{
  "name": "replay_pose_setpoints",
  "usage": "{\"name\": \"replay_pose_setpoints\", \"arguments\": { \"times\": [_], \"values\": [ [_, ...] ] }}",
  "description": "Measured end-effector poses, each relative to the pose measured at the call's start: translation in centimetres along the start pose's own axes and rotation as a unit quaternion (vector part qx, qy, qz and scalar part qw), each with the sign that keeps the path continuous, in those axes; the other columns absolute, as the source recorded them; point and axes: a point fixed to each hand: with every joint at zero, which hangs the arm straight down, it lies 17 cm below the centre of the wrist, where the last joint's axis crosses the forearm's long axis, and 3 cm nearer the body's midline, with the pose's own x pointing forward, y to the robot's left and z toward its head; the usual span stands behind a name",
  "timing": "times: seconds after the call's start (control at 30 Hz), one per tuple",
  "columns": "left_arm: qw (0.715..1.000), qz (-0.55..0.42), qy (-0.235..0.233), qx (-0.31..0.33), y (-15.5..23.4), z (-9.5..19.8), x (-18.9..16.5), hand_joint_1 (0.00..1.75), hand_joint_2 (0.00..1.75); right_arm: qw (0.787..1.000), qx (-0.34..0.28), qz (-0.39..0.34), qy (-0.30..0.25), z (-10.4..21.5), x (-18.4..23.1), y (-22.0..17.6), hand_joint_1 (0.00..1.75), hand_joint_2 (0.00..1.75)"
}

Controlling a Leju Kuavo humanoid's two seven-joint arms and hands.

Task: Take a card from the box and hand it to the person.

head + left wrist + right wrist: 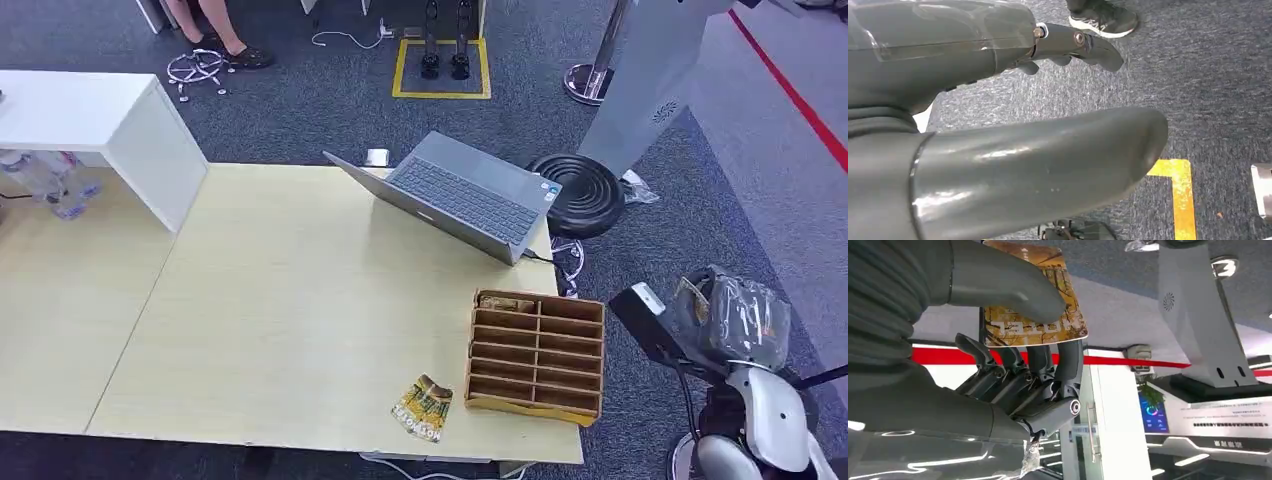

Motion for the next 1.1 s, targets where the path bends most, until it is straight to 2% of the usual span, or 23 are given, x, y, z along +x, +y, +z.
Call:
{"name": "replay_pose_setpoints", "arguments": {
  "times": [1.1],
  "values": [
    [1.000, -0.005, -0.003, 0.000, 0.12, -0.13, 0.08, 0.00, 0.00, 1.000, -0.001, -0.004, 0.000, 0.13, 0.29, -0.10, 1.62, 1.75]
  ]
}}
